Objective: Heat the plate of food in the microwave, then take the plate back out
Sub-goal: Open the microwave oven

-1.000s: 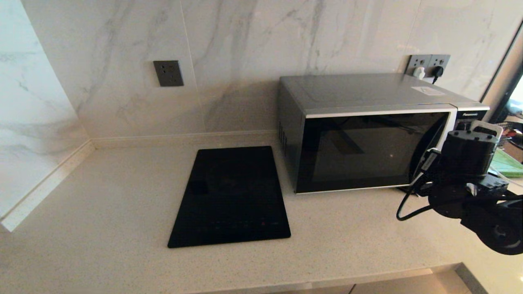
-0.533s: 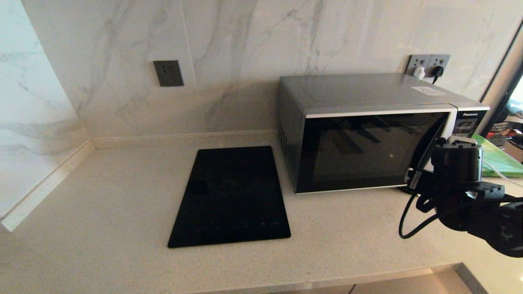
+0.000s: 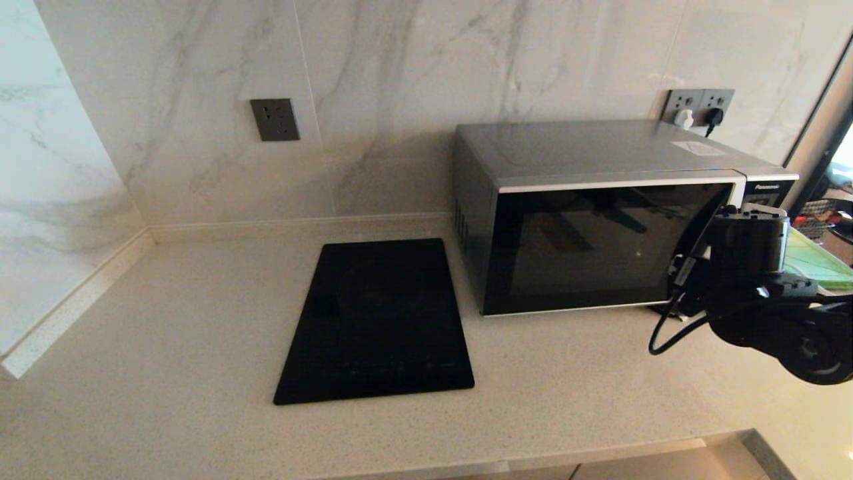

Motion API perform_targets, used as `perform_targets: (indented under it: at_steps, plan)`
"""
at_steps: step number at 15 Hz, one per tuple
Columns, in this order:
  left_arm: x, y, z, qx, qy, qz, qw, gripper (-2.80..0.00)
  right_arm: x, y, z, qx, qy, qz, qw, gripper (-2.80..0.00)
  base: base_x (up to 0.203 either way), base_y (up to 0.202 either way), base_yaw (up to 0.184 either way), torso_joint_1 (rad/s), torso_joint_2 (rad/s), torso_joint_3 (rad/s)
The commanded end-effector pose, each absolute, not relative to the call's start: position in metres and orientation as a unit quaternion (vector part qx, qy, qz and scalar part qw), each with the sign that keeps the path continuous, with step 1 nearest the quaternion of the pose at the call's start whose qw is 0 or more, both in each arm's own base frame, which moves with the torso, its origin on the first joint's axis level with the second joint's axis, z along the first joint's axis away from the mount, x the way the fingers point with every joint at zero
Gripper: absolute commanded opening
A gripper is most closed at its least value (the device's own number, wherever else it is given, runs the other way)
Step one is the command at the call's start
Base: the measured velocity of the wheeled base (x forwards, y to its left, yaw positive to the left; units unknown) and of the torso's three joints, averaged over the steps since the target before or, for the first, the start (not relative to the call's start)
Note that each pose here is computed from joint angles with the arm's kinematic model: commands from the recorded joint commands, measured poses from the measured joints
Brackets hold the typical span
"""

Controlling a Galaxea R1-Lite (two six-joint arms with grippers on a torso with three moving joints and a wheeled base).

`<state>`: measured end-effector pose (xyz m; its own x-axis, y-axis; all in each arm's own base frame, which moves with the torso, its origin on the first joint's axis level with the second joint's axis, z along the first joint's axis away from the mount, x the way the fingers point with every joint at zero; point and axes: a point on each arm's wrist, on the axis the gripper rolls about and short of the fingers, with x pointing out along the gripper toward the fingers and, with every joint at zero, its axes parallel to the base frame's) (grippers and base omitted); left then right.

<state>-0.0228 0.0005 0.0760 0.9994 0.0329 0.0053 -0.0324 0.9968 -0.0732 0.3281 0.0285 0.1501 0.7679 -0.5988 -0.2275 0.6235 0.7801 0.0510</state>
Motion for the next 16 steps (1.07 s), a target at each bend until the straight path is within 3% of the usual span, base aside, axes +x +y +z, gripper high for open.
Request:
perform_targets:
  at_steps: [1,16]
  plan:
    - [-0.023,0.001,0.076,-0.037,-0.003,0.017,0.999,-2.80,0.338,0.022,0.141,0.059,0.106,-0.340,0.933,0.00,0.000,0.000,0.000,0.000,0.00,0.000]
    - [-0.023,0.001,0.076,-0.037,-0.003,0.017,0.999,-2.80,0.372,-0.008,0.131,0.062,0.101,-0.380,0.917,0.00,0.000,0.000,0.000,0.000,0.00,0.000]
